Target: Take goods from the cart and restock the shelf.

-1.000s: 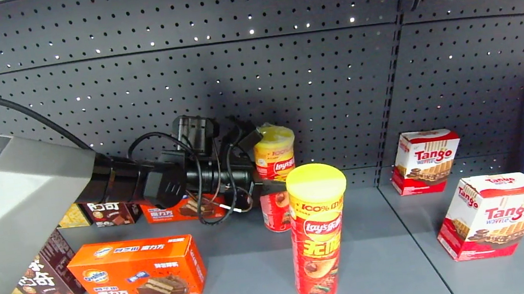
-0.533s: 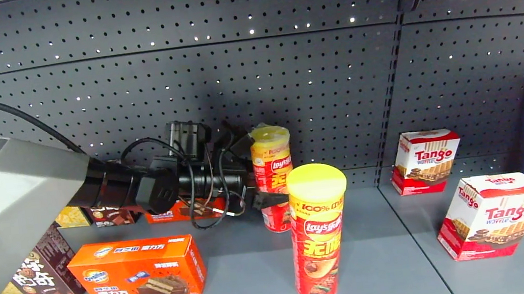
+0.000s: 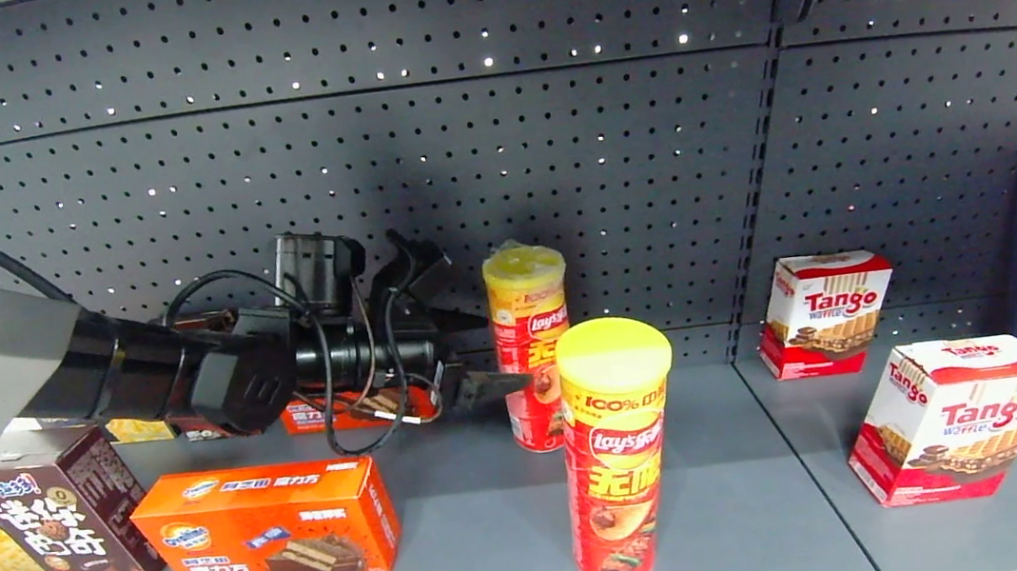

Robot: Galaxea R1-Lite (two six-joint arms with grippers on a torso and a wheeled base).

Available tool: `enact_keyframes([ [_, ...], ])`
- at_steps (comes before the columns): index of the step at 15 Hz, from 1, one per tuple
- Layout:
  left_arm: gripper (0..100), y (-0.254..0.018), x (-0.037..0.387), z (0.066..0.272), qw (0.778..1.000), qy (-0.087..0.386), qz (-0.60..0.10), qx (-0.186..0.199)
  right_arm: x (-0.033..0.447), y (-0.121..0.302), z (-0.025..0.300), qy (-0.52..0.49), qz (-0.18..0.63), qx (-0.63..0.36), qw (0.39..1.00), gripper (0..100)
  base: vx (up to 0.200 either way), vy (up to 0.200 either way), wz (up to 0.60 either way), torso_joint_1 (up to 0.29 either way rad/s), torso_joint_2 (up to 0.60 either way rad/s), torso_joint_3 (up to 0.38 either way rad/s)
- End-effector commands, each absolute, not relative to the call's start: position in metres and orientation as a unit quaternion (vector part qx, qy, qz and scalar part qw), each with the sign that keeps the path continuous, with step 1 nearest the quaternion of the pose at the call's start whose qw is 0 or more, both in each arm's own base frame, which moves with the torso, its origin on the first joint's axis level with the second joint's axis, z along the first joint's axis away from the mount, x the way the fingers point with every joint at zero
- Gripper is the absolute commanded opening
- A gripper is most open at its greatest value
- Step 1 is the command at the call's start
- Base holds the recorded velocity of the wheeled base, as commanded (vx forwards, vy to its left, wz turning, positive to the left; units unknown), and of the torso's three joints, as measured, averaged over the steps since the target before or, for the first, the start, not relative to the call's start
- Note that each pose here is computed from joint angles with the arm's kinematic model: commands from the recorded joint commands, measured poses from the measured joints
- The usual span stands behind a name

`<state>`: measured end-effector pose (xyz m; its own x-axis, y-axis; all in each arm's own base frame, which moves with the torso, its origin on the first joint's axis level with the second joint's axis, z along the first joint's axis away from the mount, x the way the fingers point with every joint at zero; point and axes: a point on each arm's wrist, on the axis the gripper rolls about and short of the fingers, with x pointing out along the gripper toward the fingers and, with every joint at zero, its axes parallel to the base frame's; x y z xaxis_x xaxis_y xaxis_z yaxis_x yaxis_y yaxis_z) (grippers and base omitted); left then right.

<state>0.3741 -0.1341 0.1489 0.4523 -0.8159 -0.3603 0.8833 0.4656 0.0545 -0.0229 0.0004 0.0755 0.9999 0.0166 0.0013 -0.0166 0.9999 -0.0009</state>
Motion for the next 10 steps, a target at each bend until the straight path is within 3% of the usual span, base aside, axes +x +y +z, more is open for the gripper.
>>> enact_keyframes([
  [1,100,-0.1338,0.3714,0.1542,0.855,0.136,-0.484,0.128,-0.0228,0.0004,0.0755,0.000,0.008,-0.001,1.000,100,0.000,0.000,0.00,0.000,0.00,0.000],
  [10,100,-0.1296,0.3706,0.1634,0.886,0.112,-0.421,0.158,-0.0228,0.0004,0.0755,0.000,0.008,-0.001,1.000,100,0.000,0.000,0.00,0.000,0.00,0.000],
])
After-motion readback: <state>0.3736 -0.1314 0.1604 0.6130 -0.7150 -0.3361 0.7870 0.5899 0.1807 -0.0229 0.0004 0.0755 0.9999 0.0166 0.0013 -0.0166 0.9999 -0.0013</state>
